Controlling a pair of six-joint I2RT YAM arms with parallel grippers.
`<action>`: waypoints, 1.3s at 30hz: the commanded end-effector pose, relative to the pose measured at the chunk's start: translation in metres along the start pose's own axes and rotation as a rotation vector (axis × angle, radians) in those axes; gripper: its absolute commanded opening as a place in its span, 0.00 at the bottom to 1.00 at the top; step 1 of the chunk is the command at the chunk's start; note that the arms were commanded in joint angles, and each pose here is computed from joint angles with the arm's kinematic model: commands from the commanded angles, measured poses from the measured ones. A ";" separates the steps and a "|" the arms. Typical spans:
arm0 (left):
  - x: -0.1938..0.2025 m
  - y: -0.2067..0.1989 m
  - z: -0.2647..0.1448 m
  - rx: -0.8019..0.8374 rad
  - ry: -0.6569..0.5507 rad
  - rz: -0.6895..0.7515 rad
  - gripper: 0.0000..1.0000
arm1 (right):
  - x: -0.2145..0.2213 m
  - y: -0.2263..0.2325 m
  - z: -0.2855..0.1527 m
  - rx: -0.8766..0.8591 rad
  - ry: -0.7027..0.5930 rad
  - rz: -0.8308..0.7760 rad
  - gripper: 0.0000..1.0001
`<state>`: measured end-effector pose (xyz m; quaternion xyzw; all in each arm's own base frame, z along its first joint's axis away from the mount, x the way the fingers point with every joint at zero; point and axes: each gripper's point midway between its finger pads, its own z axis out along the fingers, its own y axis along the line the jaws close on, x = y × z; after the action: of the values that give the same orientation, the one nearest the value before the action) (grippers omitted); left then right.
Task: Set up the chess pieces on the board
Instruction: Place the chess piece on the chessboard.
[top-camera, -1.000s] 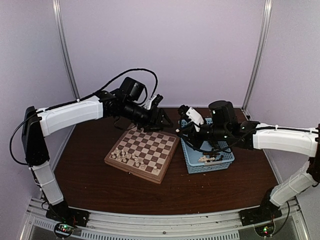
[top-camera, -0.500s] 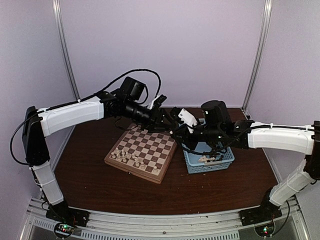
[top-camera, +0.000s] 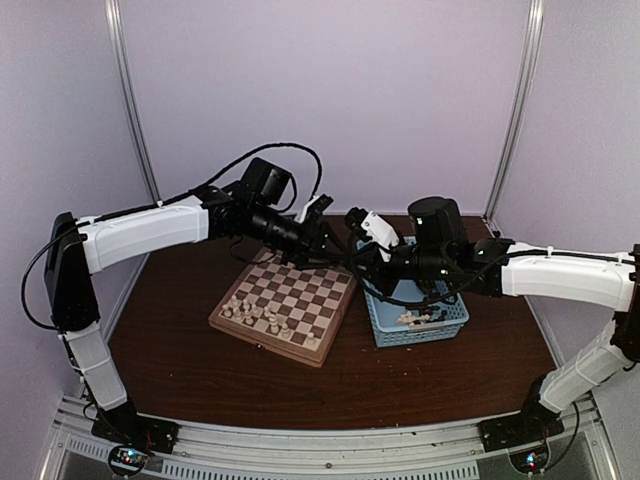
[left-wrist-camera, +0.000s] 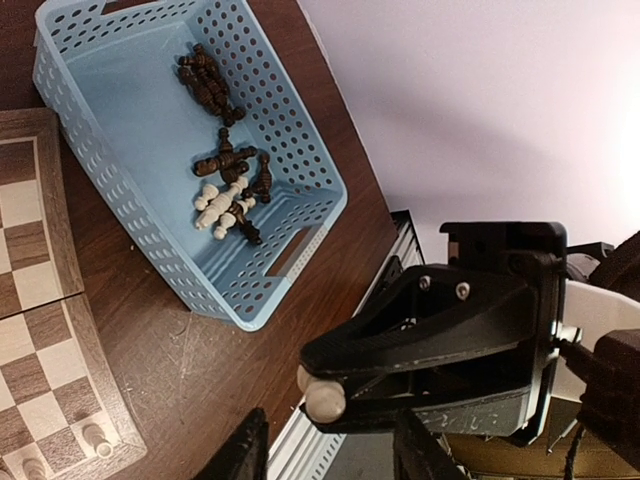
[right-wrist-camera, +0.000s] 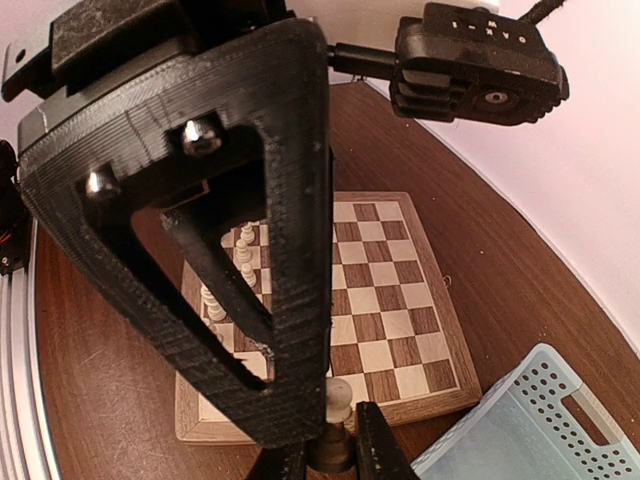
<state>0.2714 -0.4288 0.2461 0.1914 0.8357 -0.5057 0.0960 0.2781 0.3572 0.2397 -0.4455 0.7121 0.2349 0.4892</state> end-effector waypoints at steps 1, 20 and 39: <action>-0.002 -0.005 0.005 0.050 0.000 0.018 0.41 | -0.015 -0.001 -0.006 0.010 -0.042 -0.003 0.12; -0.005 -0.004 0.014 0.077 0.014 0.000 0.34 | -0.018 0.002 -0.006 -0.007 -0.046 -0.019 0.12; -0.003 0.004 0.022 0.076 0.038 -0.023 0.18 | -0.020 0.004 -0.004 -0.020 -0.058 -0.014 0.12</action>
<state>0.2725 -0.4422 0.2354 0.1894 0.8240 -0.5299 0.0660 0.2735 0.3558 0.2312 -0.4547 0.7178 0.2349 0.4719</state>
